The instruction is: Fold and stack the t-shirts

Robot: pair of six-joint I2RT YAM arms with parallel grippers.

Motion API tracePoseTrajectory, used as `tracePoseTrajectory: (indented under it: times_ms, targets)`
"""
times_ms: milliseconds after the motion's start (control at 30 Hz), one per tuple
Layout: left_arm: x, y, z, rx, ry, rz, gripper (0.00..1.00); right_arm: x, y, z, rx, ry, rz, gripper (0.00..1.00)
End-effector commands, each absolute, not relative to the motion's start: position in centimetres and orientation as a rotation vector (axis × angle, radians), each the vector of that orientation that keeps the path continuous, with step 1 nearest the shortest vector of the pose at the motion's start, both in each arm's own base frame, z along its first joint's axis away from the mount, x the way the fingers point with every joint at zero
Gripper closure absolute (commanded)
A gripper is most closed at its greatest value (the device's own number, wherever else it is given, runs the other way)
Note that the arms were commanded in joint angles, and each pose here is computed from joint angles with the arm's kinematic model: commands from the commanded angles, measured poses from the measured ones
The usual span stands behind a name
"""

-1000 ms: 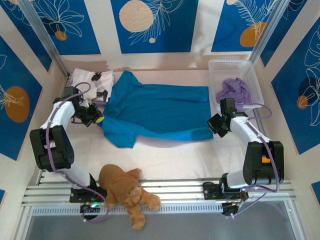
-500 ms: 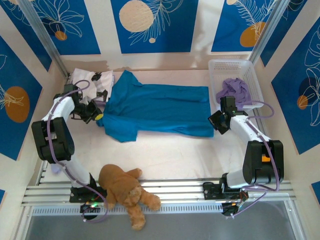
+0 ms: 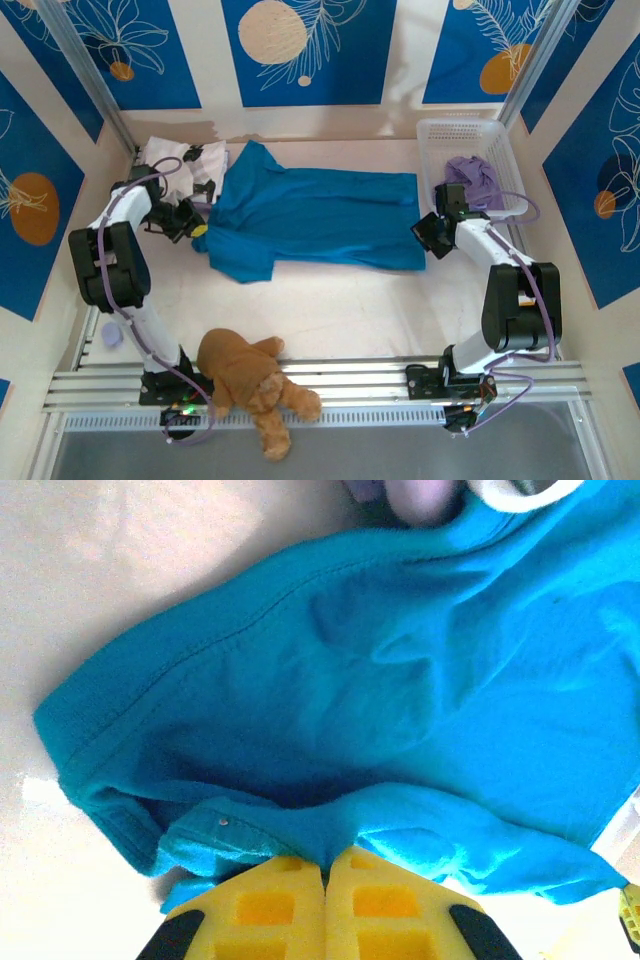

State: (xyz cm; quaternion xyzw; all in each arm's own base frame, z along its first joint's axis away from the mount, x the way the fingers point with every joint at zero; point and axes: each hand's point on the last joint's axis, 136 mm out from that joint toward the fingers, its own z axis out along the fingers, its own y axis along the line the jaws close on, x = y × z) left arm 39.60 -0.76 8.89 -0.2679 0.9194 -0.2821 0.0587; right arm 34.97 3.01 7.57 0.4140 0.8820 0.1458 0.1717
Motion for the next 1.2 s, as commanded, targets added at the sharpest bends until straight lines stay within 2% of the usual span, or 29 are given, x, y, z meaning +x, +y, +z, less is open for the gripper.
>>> tracePoseTrajectory:
  times_ms: [0, 67, 200, 233, 267, 367, 467, 533, 733, 1167]
  targets:
    - [40.0, 0.2, 9.2, -0.783, 2.798, -0.826, 1.0, 35.2, 3.3, 8.0, 1.148, 2.526, 0.408, 1.0]
    - [40.2, 0.2, 9.1, -0.783, 2.799, -0.829, 1.0, 35.1, 3.2, 8.1, 1.146, 2.521, 0.399, 1.0]
    - [40.5, 0.3, 8.8, -0.788, 2.793, -0.825, 1.0, 35.2, 3.4, 8.7, 1.101, 2.529, 0.415, 0.86]
    - [40.6, 0.2, 8.9, -0.79, 2.79, -0.833, 0.88, 35.1, 3.6, 8.9, 1.087, 2.537, 0.421, 0.8]
    - [40.6, 0.2, 8.9, -0.789, 2.787, -0.84, 0.81, 35.0, 3.8, 9.3, 1.068, 2.539, 0.43, 0.72]
    - [40.3, 0.3, 9.7, -0.765, 2.777, -0.82, 0.68, 34.2, 4.2, 10.3, 1.033, 2.542, 0.435, 0.66]
    - [39.9, 0.5, 10.4, -0.74, 2.774, -0.775, 0.56, 32.9, 4.6, 11.6, 0.991, 2.532, 0.422, 0.64]
    - [39.5, 0.6, 10.5, -0.736, 2.777, -0.762, 0.52, 32.1, 4.9, 12.2, 0.962, 2.534, 0.42, 0.63]
    - [38.3, -0.1, 8.8, -0.763, 2.793, -0.811, 0.47, 30.6, 7.2, 11.8, 0.916, 2.582, 0.507, 0.62]
    - [37.6, -1.0, 7.2, -0.779, 2.797, -0.891, 0.4, 32.2, 12.1, 8.9, 0.826, 2.714, 0.673, 0.62]
